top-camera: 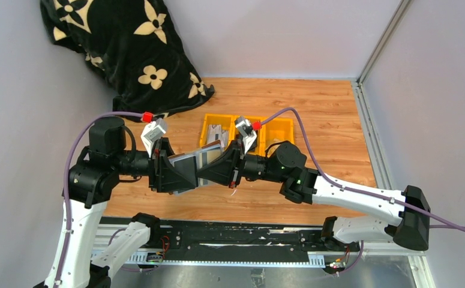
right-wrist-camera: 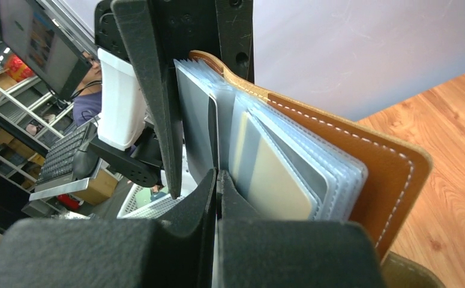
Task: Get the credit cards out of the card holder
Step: Remove the credit card from the card holder.
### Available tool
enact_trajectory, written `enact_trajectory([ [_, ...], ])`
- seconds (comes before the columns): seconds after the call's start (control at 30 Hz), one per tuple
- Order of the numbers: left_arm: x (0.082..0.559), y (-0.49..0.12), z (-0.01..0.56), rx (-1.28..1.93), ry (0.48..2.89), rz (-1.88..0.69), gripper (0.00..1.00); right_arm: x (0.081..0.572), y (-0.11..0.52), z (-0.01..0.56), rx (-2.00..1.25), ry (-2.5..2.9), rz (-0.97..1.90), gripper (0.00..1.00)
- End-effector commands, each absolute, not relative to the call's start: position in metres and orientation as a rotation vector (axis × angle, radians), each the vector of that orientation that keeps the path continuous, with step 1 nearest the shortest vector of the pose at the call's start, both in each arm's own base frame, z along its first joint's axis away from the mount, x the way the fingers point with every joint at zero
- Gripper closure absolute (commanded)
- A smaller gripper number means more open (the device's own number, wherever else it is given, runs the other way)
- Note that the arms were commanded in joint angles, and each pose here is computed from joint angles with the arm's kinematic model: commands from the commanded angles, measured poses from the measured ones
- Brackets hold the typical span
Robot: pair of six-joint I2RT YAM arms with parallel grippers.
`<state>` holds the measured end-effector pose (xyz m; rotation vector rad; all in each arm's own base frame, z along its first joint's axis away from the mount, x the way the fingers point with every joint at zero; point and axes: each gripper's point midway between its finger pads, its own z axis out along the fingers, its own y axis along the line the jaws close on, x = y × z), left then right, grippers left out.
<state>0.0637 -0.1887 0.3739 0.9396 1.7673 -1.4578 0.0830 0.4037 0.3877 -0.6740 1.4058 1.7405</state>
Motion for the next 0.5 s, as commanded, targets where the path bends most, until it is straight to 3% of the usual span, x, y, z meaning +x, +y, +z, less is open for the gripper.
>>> enact_trajectory([
  [0.0,0.019,-0.188,0.399,1.075,1.637,-1.708,0.61,0.108,0.398,0.375,-0.574,1.434,1.680,1.00],
  [0.13,0.018,-0.187,0.399,1.073,1.641,-1.716,0.67,0.109,0.389,0.375,-0.567,1.431,1.678,1.00],
  [0.47,0.020,-0.188,0.403,1.074,1.636,-1.702,0.73,0.101,0.377,0.374,-0.607,1.419,1.672,1.00],
])
